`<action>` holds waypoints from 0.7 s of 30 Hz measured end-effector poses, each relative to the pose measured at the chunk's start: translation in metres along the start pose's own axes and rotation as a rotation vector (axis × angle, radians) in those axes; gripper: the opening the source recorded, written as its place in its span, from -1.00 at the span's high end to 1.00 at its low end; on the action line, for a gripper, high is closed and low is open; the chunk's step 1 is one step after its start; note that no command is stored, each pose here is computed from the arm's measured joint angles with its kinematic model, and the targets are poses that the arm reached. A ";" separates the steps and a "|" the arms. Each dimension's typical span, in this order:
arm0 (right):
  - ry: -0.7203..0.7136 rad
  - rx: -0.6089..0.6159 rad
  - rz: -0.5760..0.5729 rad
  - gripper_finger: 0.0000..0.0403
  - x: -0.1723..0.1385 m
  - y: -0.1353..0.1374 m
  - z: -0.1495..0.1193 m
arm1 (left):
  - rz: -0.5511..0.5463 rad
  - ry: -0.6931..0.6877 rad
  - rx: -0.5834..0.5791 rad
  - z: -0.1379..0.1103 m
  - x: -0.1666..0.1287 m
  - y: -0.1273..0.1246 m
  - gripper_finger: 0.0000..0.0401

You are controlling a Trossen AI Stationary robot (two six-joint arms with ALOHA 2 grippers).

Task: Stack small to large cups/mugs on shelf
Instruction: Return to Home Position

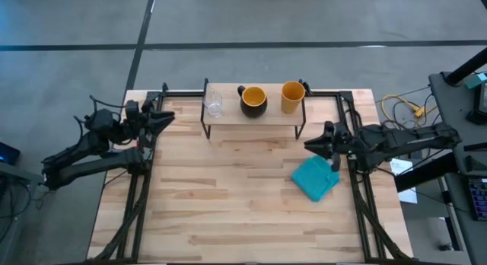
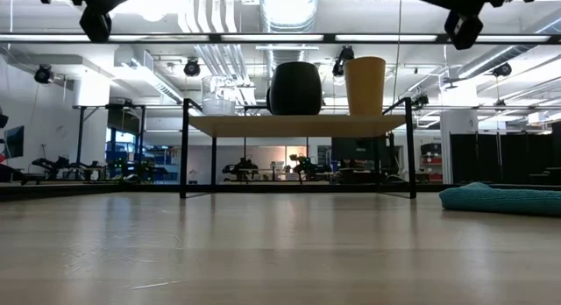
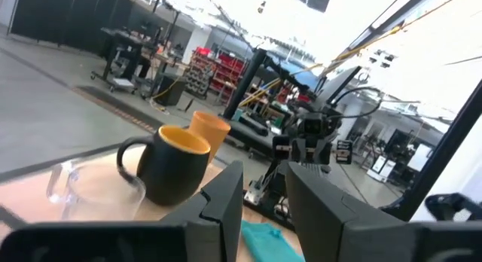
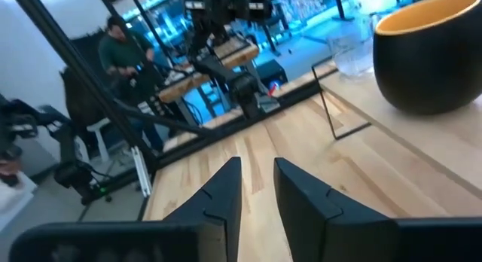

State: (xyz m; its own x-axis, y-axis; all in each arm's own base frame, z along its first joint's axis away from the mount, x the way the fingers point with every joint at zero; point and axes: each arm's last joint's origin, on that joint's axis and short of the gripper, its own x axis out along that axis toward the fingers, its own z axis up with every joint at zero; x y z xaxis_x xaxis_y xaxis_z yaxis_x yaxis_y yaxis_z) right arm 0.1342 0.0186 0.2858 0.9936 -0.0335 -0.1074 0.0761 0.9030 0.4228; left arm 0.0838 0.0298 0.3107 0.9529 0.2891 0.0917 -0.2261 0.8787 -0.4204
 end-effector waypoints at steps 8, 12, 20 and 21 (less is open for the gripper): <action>-0.092 -0.007 0.051 0.64 -0.026 -0.007 -0.002 | -0.009 -0.025 0.002 0.002 -0.004 -0.001 0.56; -0.125 -0.031 0.065 0.62 -0.034 -0.011 -0.006 | -0.005 -0.023 0.002 0.002 -0.003 -0.001 0.56; -0.151 -0.020 0.078 0.65 -0.042 -0.020 -0.019 | 0.006 -0.028 0.002 0.002 -0.004 -0.001 0.56; -0.151 -0.015 0.078 0.65 -0.042 -0.021 -0.022 | 0.009 -0.029 0.002 0.002 -0.004 -0.001 0.56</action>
State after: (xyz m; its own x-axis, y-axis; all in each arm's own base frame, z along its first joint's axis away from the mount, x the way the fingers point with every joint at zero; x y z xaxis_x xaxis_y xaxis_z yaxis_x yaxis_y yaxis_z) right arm 0.0892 0.0104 0.2619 0.9977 -0.0257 0.0621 -0.0021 0.9118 0.4106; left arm 0.0801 0.0291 0.3125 0.9445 0.3078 0.1146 -0.2348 0.8768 -0.4195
